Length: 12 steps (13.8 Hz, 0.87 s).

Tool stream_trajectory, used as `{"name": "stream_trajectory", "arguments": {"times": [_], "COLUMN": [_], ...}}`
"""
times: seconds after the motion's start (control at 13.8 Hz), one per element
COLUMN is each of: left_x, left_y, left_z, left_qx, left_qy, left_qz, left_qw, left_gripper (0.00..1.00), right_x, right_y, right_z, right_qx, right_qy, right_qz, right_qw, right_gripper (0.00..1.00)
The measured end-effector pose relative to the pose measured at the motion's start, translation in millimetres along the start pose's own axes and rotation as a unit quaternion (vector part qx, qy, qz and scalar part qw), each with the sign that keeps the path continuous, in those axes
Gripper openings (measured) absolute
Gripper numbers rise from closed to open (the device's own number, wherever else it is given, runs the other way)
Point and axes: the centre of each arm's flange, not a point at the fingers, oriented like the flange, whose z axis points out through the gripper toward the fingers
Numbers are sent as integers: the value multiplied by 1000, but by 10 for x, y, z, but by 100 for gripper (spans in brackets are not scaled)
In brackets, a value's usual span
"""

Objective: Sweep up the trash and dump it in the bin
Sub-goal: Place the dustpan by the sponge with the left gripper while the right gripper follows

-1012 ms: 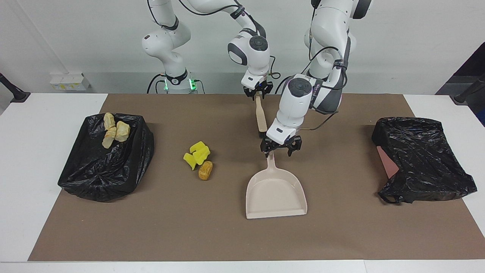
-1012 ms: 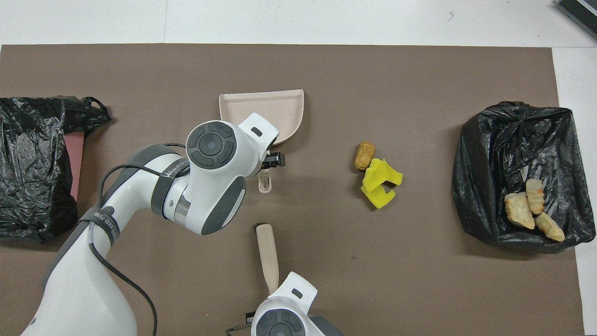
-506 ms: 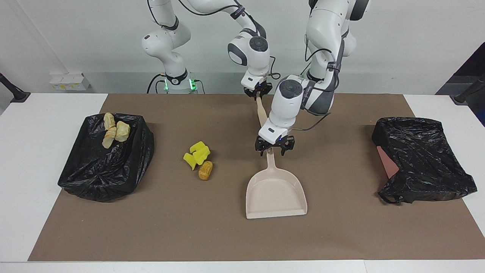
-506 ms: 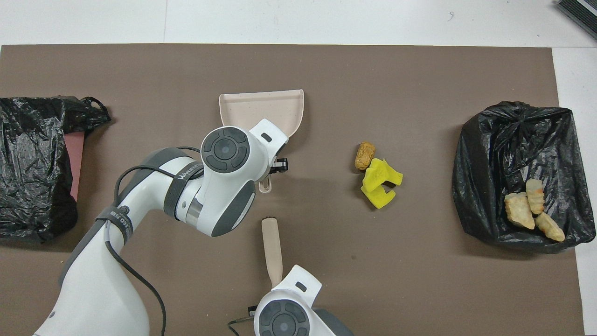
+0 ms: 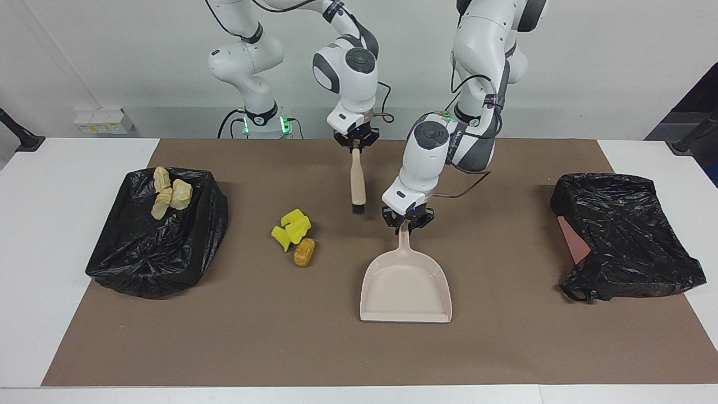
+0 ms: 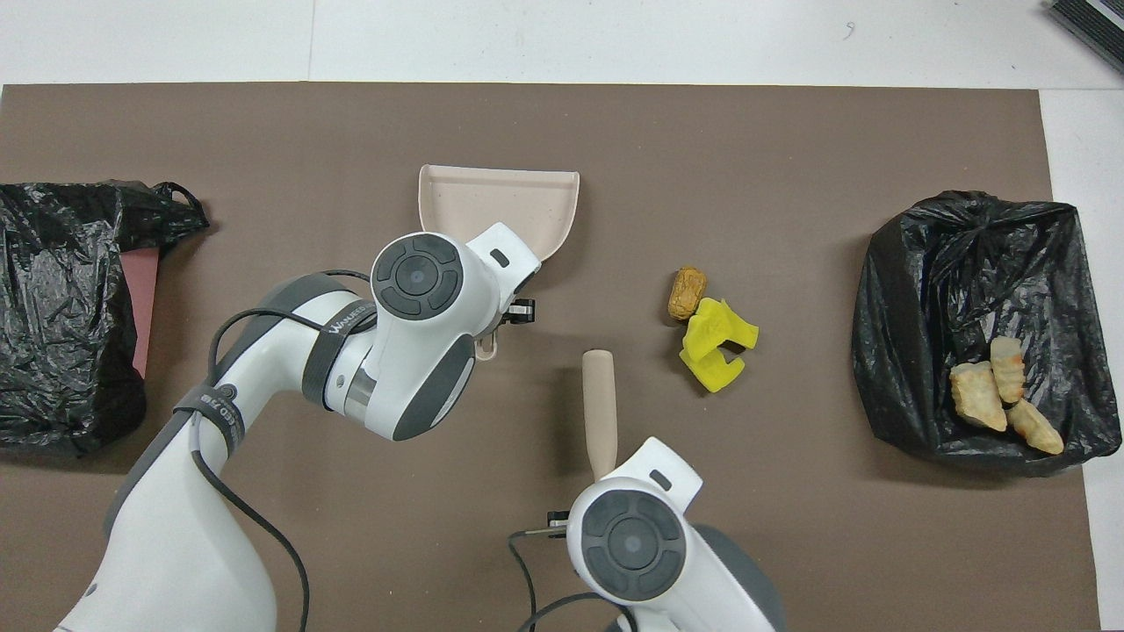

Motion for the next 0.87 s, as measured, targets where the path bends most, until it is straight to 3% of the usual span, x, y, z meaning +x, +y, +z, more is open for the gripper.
{"name": "stream_trajectory", "arguments": {"times": [0.14, 0.36, 0.65, 0.87], "left_x": [-20, -161, -652, -1046], "left_y": [-135, -342, -576, -646], "left_z": [-164, -425, -530, -556], "left_qx": [10, 22, 21, 20], "left_qy": [-20, -63, -85, -92], "left_qz": [43, 124, 211, 248], "left_qw": [999, 990, 974, 964], "left_gripper": [31, 31, 31, 31], "right_x": [213, 543, 903, 1069], "right_y": [342, 903, 1729, 2206], "right_z": [-134, -190, -86, 8], "right_qx": [-15, -68, -136, -151], "right_qy": [13, 21, 0, -19], "right_qz": [4, -10, -59, -79], "right_qw": [1000, 997, 989, 985], "right_gripper": [26, 26, 26, 26]}}
